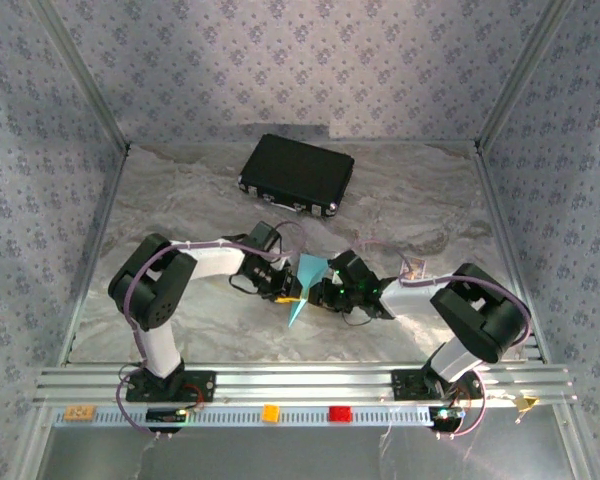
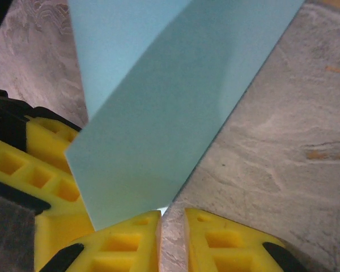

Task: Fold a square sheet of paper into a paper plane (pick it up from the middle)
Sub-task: Move the paper plane to the center of the table.

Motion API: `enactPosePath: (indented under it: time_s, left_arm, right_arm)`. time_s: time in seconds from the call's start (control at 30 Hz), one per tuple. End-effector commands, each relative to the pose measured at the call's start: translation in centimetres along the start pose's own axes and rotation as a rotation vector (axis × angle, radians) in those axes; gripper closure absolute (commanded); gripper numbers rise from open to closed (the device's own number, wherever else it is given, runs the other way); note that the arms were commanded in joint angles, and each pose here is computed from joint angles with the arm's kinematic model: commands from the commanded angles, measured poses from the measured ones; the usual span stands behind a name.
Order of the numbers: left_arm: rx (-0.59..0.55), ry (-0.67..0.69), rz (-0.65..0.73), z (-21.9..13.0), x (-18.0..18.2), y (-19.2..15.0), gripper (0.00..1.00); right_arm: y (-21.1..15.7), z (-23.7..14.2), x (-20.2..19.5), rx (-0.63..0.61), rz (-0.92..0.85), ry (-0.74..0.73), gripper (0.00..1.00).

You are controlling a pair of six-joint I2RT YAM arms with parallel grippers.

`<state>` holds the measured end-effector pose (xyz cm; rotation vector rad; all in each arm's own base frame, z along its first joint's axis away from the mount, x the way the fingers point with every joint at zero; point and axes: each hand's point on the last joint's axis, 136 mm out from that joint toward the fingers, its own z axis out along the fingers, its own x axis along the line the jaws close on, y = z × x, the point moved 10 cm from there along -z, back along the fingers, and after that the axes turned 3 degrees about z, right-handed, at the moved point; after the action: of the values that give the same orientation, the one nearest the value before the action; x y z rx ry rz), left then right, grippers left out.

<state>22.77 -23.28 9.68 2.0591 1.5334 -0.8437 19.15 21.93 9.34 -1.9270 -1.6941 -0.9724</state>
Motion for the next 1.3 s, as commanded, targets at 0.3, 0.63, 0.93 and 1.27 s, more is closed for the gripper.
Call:
enactPosePath:
  time_s: [0.3,0.63,0.93,1.27]
  left_arm:
    - [0.036,-0.038,0.058,0.4,-1.3,0.0,0.88]
    - [-0.157,0.205,0.111,-3.2,-4.1,-0.8,1.0]
    - [-0.274,0.603,0.008,-5.3,-3.2,-1.3,1.0]
    - [-0.22,0.669,-0.039,-3.8,-2.2,-1.0,1.0]
  right_arm:
    - [-0.4,0.0,-0.4,-0.006,0.015,0.006,0.81]
    - [-0.1,-3.4,-0.6,-0.131,0.013,-0.093,0.82]
    - [0.2,-5.7,-0.8,-0.229,0.032,-0.127,0.82]
    - [0.2,-5.3,-0.7,-0.217,0.034,-0.119,0.82]
